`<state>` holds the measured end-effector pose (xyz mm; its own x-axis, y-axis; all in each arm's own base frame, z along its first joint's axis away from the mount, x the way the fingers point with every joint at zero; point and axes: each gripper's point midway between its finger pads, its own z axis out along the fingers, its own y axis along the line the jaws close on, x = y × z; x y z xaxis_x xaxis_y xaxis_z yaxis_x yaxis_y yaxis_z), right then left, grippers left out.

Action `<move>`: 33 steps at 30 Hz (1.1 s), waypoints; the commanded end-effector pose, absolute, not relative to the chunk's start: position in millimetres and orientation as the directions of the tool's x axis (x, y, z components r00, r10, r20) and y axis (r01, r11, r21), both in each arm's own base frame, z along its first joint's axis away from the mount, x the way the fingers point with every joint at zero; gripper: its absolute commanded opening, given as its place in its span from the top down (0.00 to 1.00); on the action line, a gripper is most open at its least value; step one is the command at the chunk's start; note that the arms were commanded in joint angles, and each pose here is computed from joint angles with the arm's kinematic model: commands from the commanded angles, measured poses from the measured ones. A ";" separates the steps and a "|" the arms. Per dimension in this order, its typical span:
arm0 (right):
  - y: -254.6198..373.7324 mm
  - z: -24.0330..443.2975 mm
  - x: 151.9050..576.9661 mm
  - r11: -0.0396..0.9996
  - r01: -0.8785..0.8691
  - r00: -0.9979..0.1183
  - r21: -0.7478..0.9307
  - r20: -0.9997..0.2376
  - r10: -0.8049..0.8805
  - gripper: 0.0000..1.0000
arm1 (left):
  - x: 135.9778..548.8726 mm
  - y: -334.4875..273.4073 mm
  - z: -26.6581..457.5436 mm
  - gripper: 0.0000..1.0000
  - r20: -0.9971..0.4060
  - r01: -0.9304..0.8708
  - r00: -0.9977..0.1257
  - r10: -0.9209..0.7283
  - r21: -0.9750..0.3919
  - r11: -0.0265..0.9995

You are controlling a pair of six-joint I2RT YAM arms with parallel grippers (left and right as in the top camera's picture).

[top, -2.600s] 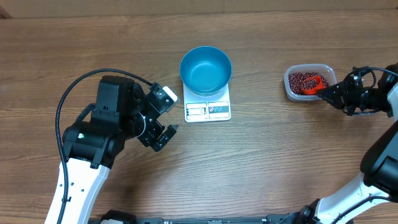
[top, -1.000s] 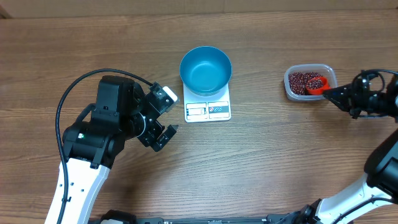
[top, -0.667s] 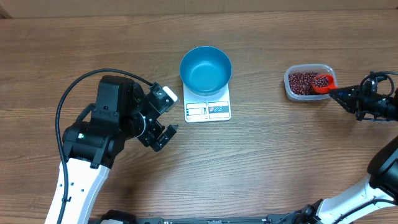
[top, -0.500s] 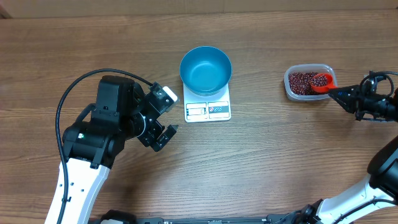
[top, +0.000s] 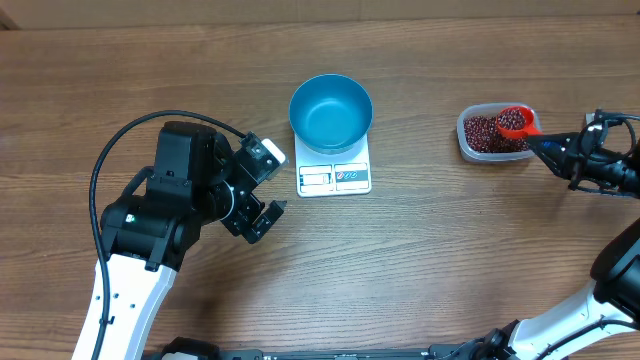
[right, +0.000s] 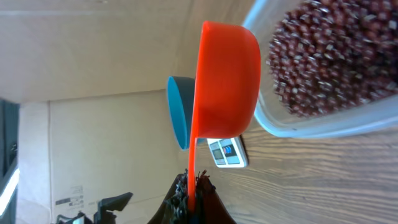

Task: Scoop item into bowl and weigh 150g on scale
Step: 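Lift the filled red scoop out of the tub with the right gripper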

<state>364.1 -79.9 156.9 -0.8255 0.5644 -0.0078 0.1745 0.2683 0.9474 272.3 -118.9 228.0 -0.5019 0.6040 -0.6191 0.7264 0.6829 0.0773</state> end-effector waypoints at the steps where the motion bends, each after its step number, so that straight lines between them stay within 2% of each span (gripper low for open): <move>1: -77.7 168.6 367.2 0.228 0.104 -0.822 0.968 -0.046 0.568 0.96 | 277.1 -118.0 236.7 0.00 -0.634 0.714 -0.499 0.591 0.086 0.695; 12: -49.6 174.2 373.6 0.219 0.052 -0.859 0.974 -0.068 0.508 0.96 | 277.1 -118.0 236.7 0.00 -0.634 0.714 -0.499 0.591 0.086 0.695; 33: 101.6 183.6 373.7 0.173 -0.092 -0.982 0.981 -0.118 0.149 0.96 | 277.1 -118.0 236.7 0.00 -0.634 0.714 -0.499 0.591 0.086 0.695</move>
